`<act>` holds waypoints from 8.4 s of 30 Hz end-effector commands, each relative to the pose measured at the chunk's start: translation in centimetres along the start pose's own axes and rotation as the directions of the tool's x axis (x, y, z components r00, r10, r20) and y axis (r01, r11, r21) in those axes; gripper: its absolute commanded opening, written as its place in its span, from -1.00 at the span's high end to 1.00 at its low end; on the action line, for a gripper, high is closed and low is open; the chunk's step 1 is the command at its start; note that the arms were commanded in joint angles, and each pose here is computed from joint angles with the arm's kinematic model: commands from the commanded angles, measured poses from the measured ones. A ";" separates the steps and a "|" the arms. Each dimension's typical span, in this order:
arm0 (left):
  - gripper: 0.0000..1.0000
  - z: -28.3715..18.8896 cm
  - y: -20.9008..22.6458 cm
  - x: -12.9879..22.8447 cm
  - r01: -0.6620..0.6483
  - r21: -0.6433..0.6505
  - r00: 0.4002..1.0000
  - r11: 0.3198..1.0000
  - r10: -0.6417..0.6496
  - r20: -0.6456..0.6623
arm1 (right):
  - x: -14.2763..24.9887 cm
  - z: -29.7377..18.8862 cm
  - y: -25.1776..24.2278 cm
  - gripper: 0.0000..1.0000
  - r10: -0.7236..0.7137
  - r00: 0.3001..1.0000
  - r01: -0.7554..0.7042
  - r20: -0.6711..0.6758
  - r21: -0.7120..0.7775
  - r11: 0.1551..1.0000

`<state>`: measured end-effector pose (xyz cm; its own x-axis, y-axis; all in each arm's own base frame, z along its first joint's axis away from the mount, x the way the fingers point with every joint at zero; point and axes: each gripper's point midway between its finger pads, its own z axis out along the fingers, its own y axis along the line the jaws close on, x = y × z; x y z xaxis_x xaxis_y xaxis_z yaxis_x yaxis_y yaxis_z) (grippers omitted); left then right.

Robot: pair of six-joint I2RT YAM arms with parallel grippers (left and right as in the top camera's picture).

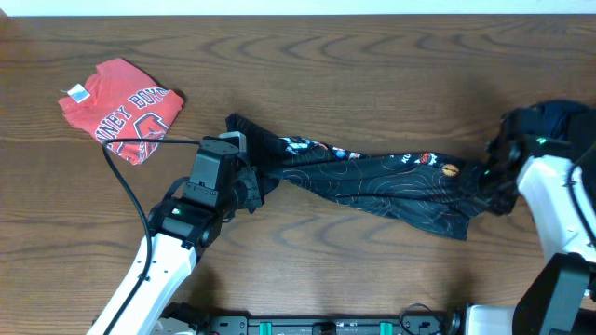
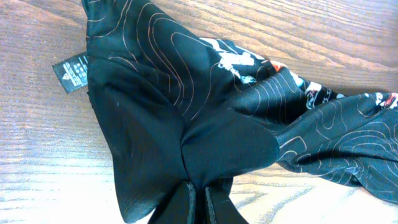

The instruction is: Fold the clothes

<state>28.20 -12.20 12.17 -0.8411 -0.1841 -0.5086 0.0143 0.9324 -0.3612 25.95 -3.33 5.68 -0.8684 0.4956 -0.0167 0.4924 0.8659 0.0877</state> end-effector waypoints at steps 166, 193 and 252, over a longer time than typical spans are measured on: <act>0.88 -35.2 -3.8 -12.5 -0.231 -0.179 0.711 0.956 0.291 0.640 | -1.1 -40.8 -2.8 0.98 0.193 0.303 0.015 0.933 -0.207 0.978; 0.88 -7.9 0.5 -28.5 -0.174 -0.216 0.883 0.961 0.249 0.397 | -20.3 -24.8 1.1 0.98 0.131 0.624 -0.034 0.770 -0.141 0.989; -0.50 23.1 -31.5 6.4 -0.537 0.613 0.762 0.580 0.645 0.057 | -17.7 -22.3 -1.6 0.98 0.100 0.714 -0.136 0.693 -0.002 0.991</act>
<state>34.30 -49.37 2.21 -0.5928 0.4650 -0.6576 0.7988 0.4435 -0.4065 39.42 -14.87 27.12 -0.5473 0.4880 -0.6800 0.6059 0.7915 0.0803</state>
